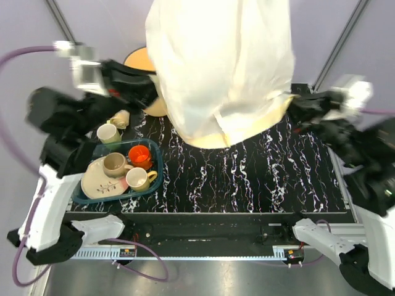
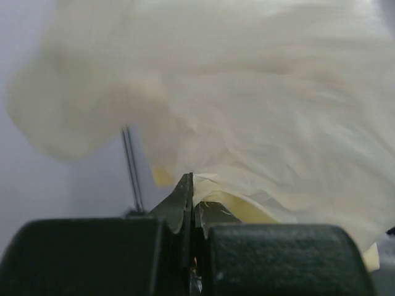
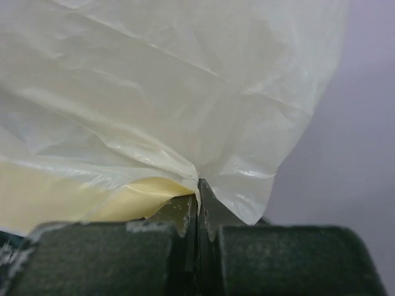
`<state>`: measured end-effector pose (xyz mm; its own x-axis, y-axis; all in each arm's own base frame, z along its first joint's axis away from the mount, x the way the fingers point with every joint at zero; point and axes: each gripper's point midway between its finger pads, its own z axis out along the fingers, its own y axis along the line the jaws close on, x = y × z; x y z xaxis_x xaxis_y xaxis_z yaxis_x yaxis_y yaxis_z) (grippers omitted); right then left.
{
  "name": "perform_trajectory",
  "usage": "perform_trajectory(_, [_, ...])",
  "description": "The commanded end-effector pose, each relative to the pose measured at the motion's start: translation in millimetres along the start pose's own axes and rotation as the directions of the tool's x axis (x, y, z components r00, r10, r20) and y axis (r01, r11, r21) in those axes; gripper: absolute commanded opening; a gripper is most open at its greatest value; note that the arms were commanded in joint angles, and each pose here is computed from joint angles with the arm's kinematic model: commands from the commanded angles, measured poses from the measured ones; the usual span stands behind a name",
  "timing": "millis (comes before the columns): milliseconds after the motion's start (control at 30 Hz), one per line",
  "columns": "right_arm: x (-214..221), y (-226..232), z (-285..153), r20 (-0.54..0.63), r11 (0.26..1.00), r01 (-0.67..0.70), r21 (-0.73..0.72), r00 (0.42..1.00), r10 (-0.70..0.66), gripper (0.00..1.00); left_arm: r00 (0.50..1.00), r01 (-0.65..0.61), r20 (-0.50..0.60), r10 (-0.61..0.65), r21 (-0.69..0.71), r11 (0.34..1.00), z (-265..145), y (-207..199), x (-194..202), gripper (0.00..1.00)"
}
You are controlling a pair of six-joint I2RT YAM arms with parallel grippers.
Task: Put the trash bags into the trash bin
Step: Unfold the trash bag at the center of the board.
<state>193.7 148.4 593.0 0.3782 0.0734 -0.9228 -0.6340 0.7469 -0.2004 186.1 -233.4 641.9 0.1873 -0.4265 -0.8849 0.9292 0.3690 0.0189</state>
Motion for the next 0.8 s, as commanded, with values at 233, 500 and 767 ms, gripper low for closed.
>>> perform_trajectory(233, [216.2,165.7,-113.5,-0.828,0.596,-0.677,-0.431,0.56,0.037,0.0,0.441,0.738,-0.865,-0.241,0.197,0.645,-126.8,-121.4,264.3,0.0])
perform_trajectory(500, [40.7,78.6,24.6,-0.43,0.874,-0.325,-0.361,0.89,0.153,0.0,0.771,0.607,-0.443,-0.458,0.291,0.74,17.6,-23.1,62.9,0.0])
perform_trajectory(767, [297.1,65.6,-40.9,-0.9,0.919,-0.391,0.058,0.378,0.217,0.0,0.33,0.741,-0.454,-0.828,-0.419,0.525,-85.4,32.7,297.9,0.0])
